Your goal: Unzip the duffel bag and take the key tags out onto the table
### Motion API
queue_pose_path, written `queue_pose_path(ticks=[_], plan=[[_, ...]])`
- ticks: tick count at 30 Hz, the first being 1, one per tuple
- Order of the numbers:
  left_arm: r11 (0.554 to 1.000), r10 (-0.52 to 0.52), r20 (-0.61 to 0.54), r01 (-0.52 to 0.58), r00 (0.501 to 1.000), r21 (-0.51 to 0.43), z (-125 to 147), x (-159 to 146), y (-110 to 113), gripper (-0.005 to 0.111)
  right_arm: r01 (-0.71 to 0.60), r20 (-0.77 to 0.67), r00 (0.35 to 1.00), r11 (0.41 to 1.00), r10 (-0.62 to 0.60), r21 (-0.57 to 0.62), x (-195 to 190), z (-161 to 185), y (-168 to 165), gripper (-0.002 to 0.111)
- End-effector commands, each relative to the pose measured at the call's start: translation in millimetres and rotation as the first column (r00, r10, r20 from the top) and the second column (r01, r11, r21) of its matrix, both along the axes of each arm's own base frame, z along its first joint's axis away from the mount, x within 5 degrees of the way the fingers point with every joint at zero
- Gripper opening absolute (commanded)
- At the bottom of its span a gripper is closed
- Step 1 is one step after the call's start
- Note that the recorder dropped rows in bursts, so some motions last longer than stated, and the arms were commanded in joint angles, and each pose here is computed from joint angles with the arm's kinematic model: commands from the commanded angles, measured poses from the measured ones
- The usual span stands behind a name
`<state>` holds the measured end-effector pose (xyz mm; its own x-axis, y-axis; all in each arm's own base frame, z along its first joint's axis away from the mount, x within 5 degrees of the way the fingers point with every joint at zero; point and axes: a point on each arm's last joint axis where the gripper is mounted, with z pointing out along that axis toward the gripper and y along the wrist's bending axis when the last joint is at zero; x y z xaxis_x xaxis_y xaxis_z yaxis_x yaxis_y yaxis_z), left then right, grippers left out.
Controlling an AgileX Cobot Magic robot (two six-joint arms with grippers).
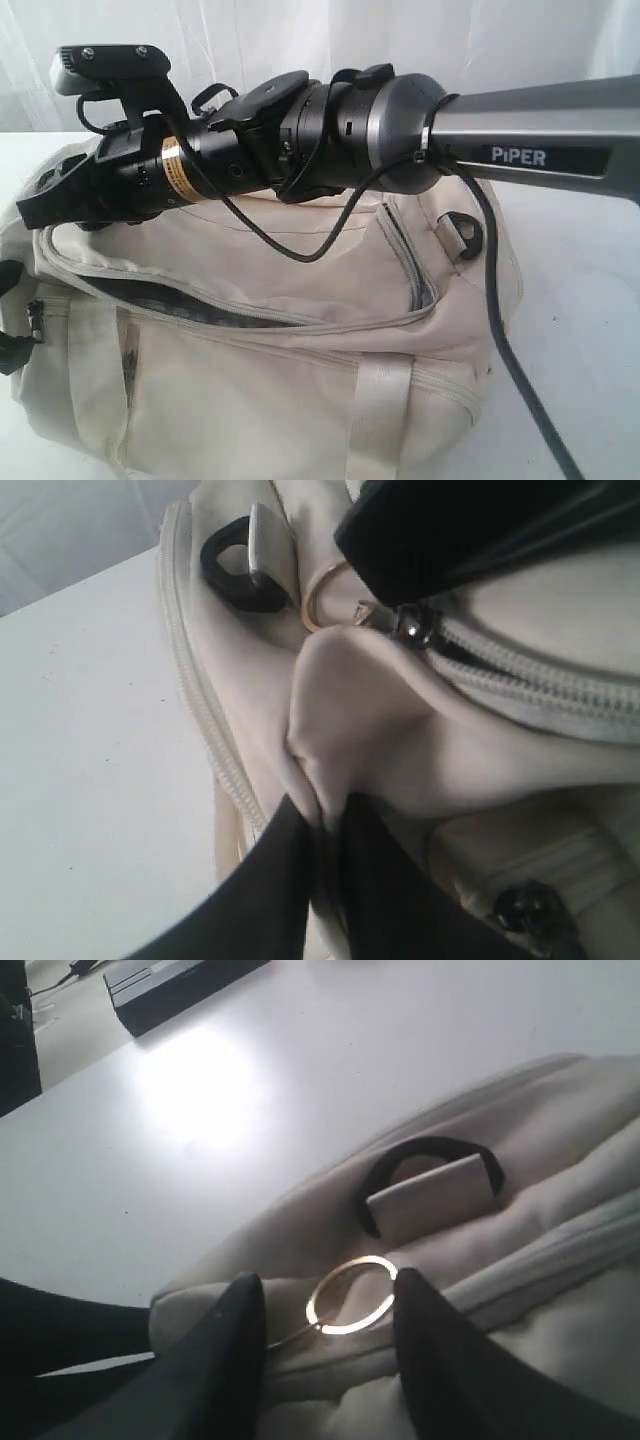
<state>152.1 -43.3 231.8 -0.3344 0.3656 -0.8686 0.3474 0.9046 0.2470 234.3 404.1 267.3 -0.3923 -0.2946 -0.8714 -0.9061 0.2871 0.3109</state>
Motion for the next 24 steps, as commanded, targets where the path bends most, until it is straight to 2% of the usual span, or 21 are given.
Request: queue_pose_path(ticks=[1,10,15,20,21,24], plan=[[0.999,0.036,0.023,-0.037,0.999,0.026,3.8,2.1,4.0,0.0,0.022,-0.09,0.996,1.0,-0.023,-0.005,10.0,-9.9,-3.0,0.04],[0.999,0.036,0.023,-0.037,0.999,0.026,3.8,2.1,4.0,0.0,0.057,-0.057,0.997,0.998,-0.055,0.031,18.9,5.2,-4.0,0.04],[0.999,0.037,0.023,-0.037,0.999,0.026,3.8,2.1,4.1,0.0,0.099,-0.064,0.993,0.995,-0.097,0.019,29.9,-2.8,-5.2,0.054],[0.999,0.032,0.022,-0.032,0.999,0.024,3.8,2.0,3.6,0.0,0.065,-0.143,0.988,0.998,-0.065,-0.001,27.6,-18.5,-0.7,0.054],[0.999,0.035,0.023,-0.035,0.999,0.025,3.8,2.0,3.9,0.0,0.08,-0.187,0.979,0.997,-0.08,-0.007,28.4,-24.4,0.5,0.054],[0.999,0.03,0.022,-0.031,0.999,0.023,3.8,1.9,3.4,0.0,0.03,-0.275,0.961,1.0,-0.027,0.009,23.3,-34.2,4.9,0.054]])
